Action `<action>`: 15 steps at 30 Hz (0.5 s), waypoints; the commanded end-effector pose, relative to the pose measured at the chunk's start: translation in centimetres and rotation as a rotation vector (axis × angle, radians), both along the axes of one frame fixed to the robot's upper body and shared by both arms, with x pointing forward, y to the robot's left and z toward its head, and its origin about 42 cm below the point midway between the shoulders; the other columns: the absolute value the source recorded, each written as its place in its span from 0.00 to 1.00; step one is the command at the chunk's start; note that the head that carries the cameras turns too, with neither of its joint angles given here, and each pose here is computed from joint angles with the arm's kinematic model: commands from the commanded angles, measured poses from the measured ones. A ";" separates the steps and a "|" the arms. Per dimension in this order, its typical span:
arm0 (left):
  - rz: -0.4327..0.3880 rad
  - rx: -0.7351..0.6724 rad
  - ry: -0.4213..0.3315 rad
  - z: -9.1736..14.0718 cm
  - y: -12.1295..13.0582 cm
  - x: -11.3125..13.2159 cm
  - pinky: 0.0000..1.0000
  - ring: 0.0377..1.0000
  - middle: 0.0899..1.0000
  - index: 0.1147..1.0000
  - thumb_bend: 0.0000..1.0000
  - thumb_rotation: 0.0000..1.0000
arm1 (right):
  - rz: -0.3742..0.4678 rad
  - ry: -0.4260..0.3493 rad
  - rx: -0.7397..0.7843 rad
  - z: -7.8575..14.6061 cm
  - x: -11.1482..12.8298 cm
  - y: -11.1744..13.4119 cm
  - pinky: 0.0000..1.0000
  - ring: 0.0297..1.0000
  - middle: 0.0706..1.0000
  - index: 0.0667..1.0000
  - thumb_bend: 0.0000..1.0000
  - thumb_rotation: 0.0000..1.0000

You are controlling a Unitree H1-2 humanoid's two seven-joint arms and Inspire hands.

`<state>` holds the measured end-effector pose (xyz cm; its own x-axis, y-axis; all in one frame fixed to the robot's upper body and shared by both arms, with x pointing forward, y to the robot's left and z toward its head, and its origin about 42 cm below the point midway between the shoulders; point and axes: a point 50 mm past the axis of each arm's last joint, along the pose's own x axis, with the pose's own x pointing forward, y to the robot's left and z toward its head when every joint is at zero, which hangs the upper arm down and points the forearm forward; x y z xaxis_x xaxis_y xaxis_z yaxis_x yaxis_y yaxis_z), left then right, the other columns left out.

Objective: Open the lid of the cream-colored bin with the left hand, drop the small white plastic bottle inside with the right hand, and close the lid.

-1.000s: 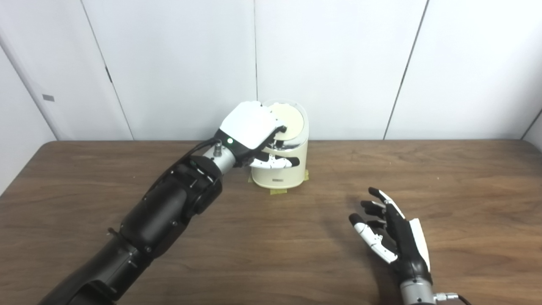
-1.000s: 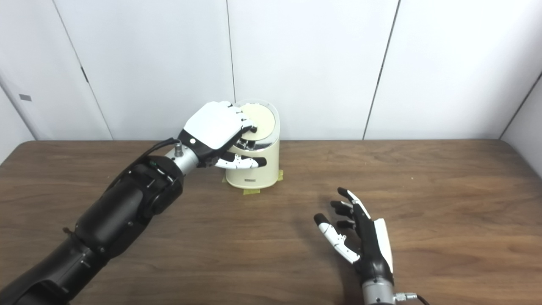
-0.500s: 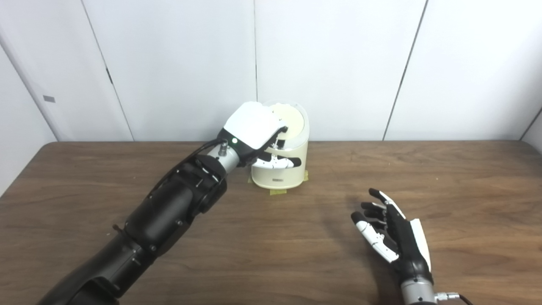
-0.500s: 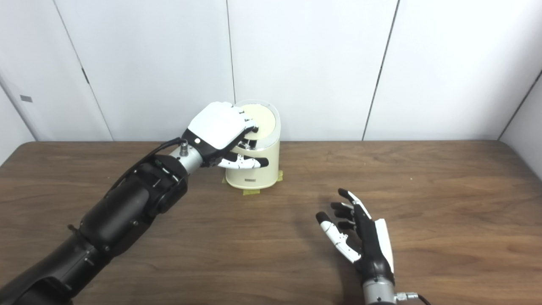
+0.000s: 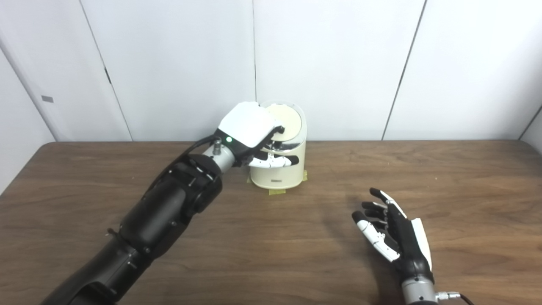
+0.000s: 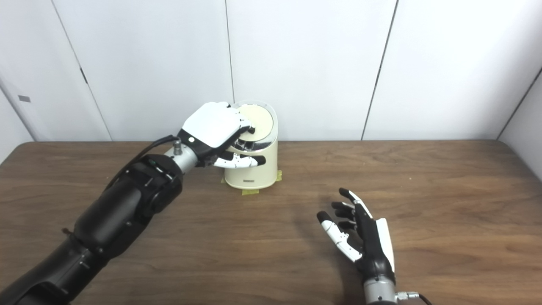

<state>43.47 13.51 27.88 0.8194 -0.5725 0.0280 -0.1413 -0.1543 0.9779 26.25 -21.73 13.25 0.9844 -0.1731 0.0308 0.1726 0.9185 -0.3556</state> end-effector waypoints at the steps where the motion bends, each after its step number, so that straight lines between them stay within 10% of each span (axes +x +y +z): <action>1: -0.015 -0.015 0.029 -0.4 0.3 -0.2 0.84 0.80 0.74 0.69 0.52 0.92 | -0.008 -0.038 -0.007 0.9 0.5 -0.4 0.69 0.73 0.72 0.83 0.46 0.59; 15: -0.006 -0.243 -0.141 4.2 2.5 -1.1 0.70 0.75 0.70 0.67 0.47 0.89 | -0.005 -0.035 -0.016 0.6 0.5 -0.5 0.75 0.76 0.72 0.83 0.47 0.60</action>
